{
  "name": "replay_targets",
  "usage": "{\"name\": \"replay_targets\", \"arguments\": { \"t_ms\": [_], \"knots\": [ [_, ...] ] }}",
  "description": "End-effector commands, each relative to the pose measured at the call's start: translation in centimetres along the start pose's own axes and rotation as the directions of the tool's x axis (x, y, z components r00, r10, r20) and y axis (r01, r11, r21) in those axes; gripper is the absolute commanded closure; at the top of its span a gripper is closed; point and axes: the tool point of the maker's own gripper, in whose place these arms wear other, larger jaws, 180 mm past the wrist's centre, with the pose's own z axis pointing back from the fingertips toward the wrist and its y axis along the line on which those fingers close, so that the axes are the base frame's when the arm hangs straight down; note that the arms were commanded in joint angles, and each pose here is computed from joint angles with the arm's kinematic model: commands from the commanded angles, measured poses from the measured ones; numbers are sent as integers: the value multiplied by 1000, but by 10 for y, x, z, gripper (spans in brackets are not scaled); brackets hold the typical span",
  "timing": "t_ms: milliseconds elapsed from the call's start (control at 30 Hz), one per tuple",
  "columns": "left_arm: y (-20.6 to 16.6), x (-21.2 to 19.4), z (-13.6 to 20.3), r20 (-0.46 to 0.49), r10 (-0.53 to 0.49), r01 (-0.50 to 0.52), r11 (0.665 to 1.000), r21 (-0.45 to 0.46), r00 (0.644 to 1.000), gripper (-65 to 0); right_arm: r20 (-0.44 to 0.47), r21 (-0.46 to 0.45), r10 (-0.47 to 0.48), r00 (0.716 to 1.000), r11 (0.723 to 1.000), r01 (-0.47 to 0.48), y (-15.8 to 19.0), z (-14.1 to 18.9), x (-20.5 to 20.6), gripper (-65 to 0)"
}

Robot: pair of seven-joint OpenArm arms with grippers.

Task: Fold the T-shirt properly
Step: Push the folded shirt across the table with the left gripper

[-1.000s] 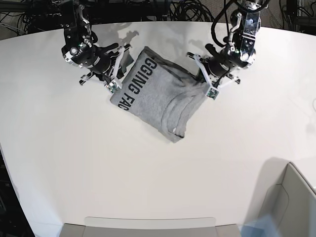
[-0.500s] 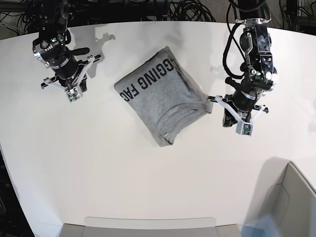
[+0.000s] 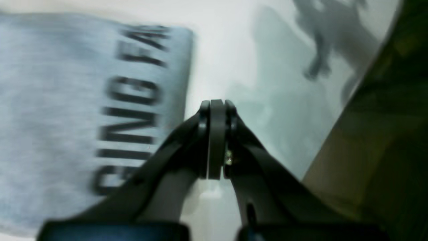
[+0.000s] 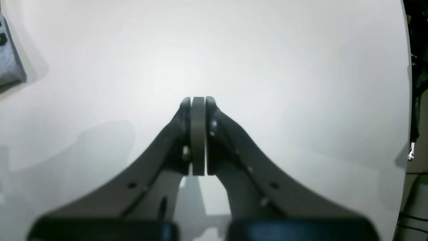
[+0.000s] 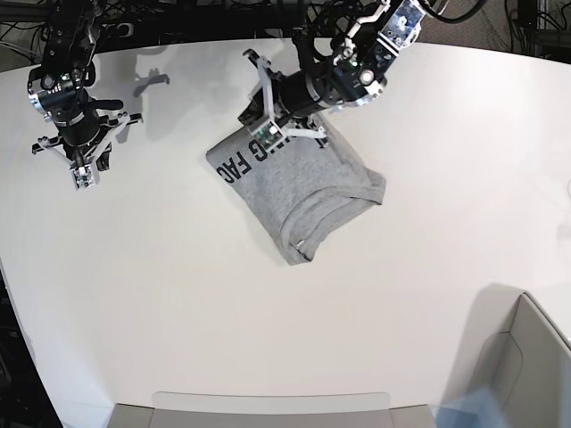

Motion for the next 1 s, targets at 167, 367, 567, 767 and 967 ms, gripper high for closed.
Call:
{"name": "replay_targets", "arguments": {
  "t_ms": [167,367,567,767,967],
  "knots": [
    [29,-41,-19,-154,-104,122,986,115,983,0,37,-5,16,999,1000,-16,-3,4,10,0],
    [112,-49,8,-157,18,37,939,342,987,0,38,-6,17,999,1000,-16,-3,4,10,0],
    [174,-59,47,-114,133,-59,863,501,985,0,20,2,15,1000,1000,-15,0,5,2,0],
    [158,-53,70,-79,101,-47,860,508,992,0,18,1,18,1000,1000,-18,0,5,1,0],
    [164,-1,85,61,21,-50,841,538,998,0,3,8,18,1000,1000,-18,2,6,-5,0]
  ]
}}
